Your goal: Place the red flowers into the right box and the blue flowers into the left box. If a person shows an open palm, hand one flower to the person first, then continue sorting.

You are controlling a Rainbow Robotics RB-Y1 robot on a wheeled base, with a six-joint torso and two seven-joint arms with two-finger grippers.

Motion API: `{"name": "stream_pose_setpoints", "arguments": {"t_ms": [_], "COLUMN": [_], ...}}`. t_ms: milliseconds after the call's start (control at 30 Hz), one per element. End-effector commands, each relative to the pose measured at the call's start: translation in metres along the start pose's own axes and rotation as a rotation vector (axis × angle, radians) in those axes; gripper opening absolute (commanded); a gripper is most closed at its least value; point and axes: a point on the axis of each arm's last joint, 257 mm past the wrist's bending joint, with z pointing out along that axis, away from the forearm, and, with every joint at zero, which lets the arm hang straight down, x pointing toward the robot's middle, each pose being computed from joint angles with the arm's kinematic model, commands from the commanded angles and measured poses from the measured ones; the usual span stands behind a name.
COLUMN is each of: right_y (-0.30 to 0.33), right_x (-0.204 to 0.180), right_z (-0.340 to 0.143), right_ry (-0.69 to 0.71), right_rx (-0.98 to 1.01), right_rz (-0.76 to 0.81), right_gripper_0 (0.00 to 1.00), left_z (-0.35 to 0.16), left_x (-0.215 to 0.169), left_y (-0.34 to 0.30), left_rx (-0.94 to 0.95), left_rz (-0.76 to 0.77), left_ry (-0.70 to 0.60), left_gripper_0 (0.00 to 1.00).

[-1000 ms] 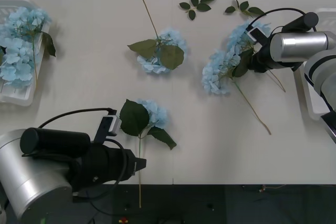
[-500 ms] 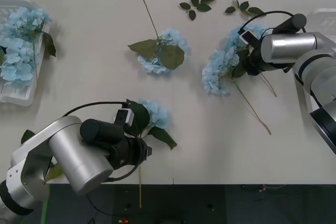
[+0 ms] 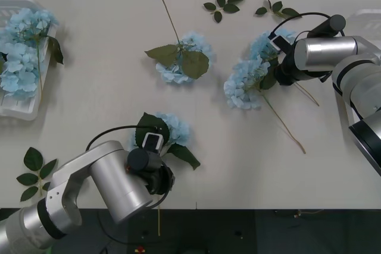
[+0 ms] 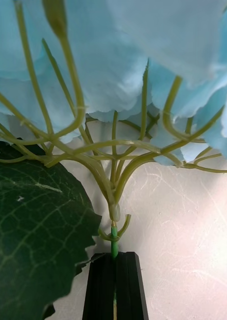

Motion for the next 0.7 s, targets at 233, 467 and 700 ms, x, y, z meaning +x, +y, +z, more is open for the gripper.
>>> {"name": "stream_pose_setpoints", "arguments": {"t_ms": [233,467,700], "right_y": [-0.035,-0.059,-0.064], "right_x": [0.043,0.005,-0.046], "right_z": [-0.063,-0.140,-0.203], "right_ry": [0.107,-0.039,-0.304], "right_rx": [-0.210,-0.370,-0.498], "right_rz": [0.072,0.156,0.086], "right_gripper_0": [0.00,0.00,0.00], "left_z": [0.023,0.024,0.027], "left_x": [-0.016,-0.017,-0.016], "left_y": [-0.017,-0.013,-0.006], "left_rx": [0.027,0.018,0.001], "left_rz": [0.025,0.028,0.029], "left_ry": [-0.052,-0.053,-0.048], "left_gripper_0": [1.00,0.34,0.00]}}
